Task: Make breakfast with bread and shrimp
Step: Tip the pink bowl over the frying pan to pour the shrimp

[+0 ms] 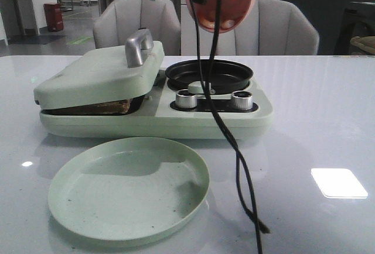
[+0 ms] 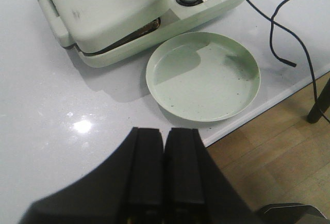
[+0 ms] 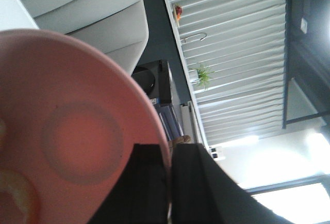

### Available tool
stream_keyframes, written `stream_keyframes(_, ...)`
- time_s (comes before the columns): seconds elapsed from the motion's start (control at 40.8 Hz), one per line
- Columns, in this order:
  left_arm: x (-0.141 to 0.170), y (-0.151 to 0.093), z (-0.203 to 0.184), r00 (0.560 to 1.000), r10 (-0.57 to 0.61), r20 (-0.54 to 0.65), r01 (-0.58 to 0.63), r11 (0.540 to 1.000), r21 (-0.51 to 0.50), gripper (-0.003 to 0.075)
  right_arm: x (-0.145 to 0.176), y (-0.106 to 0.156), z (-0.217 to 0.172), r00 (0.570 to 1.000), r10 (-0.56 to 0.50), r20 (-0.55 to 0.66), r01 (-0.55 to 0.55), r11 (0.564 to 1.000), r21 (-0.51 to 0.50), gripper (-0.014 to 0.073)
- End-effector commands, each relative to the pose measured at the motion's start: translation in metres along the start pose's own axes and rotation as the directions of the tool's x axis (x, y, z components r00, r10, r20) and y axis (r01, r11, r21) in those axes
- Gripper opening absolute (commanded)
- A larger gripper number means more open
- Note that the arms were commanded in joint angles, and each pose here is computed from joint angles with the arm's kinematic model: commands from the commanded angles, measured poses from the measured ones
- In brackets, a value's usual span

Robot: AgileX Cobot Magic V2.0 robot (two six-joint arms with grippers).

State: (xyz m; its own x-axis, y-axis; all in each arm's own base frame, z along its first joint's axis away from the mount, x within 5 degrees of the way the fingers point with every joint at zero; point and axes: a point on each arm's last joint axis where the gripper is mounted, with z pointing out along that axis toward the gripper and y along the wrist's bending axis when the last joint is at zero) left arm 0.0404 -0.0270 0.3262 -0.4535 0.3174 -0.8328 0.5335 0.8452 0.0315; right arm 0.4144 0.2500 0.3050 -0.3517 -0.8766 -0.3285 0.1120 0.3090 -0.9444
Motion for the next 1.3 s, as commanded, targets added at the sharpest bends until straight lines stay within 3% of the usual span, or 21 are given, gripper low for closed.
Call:
stream_keyframes(0.0,-0.013,0.0,-0.004,0.996,-0.014,0.09,0.013,1.0,0.007,0.0101,-0.006,-0.041,-0.004,0.999,0.018,0.038,-0.024,0.987,0.157,0.0044)
stream_keyframes(0.319,-0.013,0.0,-0.004,0.996,-0.014,0.09,0.013,1.0,0.007,0.0101,-0.003,-0.015,0.0,0.996,-0.08,-0.034,0.084,0.981,0.172,0.0044)
stream_keyframes(0.833,-0.013,0.0,-0.004,0.996,-0.014,0.09,0.013,1.0,0.007,0.0101,-0.015,-0.072,-0.002,0.995,-0.047,-0.09,0.07,0.96,0.272,0.0044)
stream_keyframes(1.152,-0.013,0.0,-0.004,0.996,-0.014,0.09,0.013,1.0,0.007,0.0101,-0.015,-0.07,-0.002,0.996,-0.02,-0.087,0.041,0.969,0.243,0.0044)
stream_keyframes(1.275,-0.013,0.0,-0.004,0.996,-0.014,0.09,0.013,1.0,0.007,0.0101,-0.012,-0.072,-0.002,0.995,0.036,-0.097,-0.017,0.983,0.182,0.0044)
